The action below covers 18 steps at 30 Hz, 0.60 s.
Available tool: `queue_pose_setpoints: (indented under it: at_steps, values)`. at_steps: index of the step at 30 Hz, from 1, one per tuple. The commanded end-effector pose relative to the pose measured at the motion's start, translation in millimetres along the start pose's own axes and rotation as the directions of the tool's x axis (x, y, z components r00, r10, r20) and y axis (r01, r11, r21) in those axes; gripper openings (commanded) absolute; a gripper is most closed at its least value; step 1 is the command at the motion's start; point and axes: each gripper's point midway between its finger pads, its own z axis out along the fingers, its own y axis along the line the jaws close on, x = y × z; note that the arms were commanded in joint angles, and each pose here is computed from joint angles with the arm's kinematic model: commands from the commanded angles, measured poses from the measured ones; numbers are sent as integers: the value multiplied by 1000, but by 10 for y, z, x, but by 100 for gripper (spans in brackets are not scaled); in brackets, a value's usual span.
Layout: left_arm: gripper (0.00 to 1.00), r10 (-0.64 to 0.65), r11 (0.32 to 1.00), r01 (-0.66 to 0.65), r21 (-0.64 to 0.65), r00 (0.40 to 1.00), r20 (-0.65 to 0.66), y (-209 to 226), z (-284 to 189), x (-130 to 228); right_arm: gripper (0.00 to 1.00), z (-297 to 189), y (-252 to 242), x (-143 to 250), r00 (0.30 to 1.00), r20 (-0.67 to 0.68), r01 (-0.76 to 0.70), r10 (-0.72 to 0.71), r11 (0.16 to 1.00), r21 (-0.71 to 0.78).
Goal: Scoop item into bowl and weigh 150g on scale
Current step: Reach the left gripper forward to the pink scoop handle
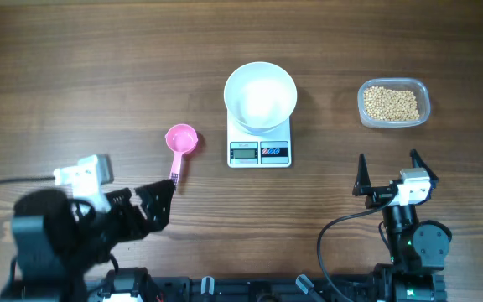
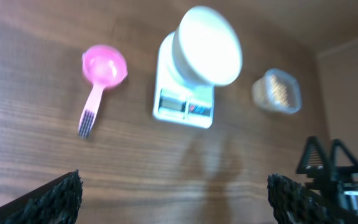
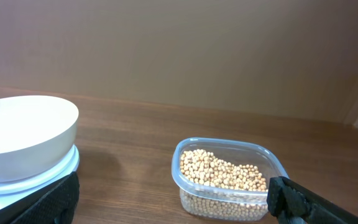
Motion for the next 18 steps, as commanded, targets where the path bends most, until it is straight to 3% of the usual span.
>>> queue_pose_setpoints:
  at_steps: [1,8,10,15,18]
  values:
    - [100,-60,997,56,-47,994,-89,88,230,-107,100,0,-14,-5,1000,3,9,-9,1000,10]
    - [100,-243,951,157,-267,912,-331,471,780,-157,100,0,-14,-5,1000,3,10,-10,1000,10]
    - [100,-298,932,171,-321,865,-404,607,994,-96,100,0,-14,-5,1000,3,9,-9,1000,10]
    - [100,-400,890,185,-416,753,-523,871,1386,85,100,0,-14,-5,1000,3,9,-9,1000,10]
    - [100,-391,899,156,-410,709,-587,979,1595,175,100,0,-14,-5,1000,3,9,-9,1000,10]
